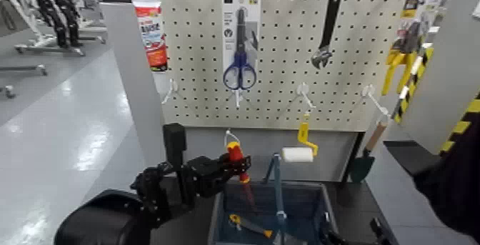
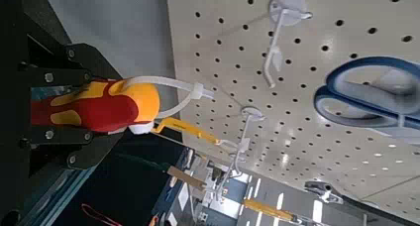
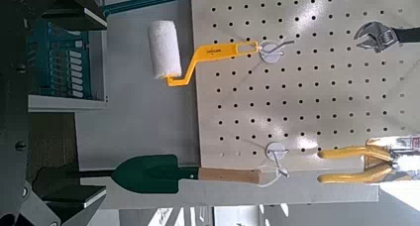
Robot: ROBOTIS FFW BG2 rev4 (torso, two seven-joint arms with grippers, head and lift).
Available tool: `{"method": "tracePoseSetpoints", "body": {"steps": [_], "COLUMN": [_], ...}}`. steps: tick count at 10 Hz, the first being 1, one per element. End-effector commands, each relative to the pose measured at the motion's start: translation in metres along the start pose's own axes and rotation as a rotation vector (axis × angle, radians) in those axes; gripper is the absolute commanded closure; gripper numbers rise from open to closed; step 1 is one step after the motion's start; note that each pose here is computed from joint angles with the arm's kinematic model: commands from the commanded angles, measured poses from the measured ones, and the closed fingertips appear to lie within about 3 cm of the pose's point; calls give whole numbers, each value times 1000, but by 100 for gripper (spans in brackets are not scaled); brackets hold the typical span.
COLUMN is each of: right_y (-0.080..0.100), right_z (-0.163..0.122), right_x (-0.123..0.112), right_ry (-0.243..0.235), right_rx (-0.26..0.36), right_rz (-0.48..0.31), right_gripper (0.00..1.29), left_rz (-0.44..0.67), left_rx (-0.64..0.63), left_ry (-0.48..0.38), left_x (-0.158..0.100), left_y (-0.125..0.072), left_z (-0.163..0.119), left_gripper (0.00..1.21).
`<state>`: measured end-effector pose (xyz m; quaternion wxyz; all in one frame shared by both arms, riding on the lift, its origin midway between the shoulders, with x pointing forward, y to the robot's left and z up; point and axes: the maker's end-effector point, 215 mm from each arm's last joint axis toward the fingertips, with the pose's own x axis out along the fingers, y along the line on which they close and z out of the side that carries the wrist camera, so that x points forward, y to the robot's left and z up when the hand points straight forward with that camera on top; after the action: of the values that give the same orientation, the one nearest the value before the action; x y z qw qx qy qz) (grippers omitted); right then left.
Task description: Put the red screwdriver into the crate.
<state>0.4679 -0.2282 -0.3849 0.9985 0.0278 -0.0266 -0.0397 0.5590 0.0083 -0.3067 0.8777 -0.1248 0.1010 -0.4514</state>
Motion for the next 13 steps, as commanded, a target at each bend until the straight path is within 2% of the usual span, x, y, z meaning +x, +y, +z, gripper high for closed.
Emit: {"method": "tracePoseSetpoints", "body": {"steps": [1, 5, 8, 9, 10, 11, 12, 13], "right_y": [1, 2, 1, 1, 1, 0, 0, -1], "right_z": [-1, 0, 0, 0, 0, 0, 0, -1], "right_x": [0, 0, 0, 0, 0, 0, 0, -1], "right_ry": [2, -1, -3, -1, -2, -3, -3, -1], "right_rx": [0, 1, 4, 5, 5, 5, 5, 5], "right_rz": [2, 3, 0, 0, 0, -2, -2, -3], "right_gripper": [13, 13, 13, 13, 13, 13, 13, 13], "left_rz": [-22, -60, -62, -56, -51, -39, -25, -3], "left_rx": [-42, -103, -167, -191, -214, -227, -230, -224], "left_ry": [30, 75, 130, 141, 149, 145, 133, 130], "left_x": [12, 30, 33, 32, 31, 30, 29, 26], "left_y": [-4, -17, -24, -23, -24, -21, -17, -12], "left_z": [-28, -62, -84, -87, -91, -91, -88, -87], "left_gripper": [110, 110, 109, 95, 63, 45, 38, 37]}}
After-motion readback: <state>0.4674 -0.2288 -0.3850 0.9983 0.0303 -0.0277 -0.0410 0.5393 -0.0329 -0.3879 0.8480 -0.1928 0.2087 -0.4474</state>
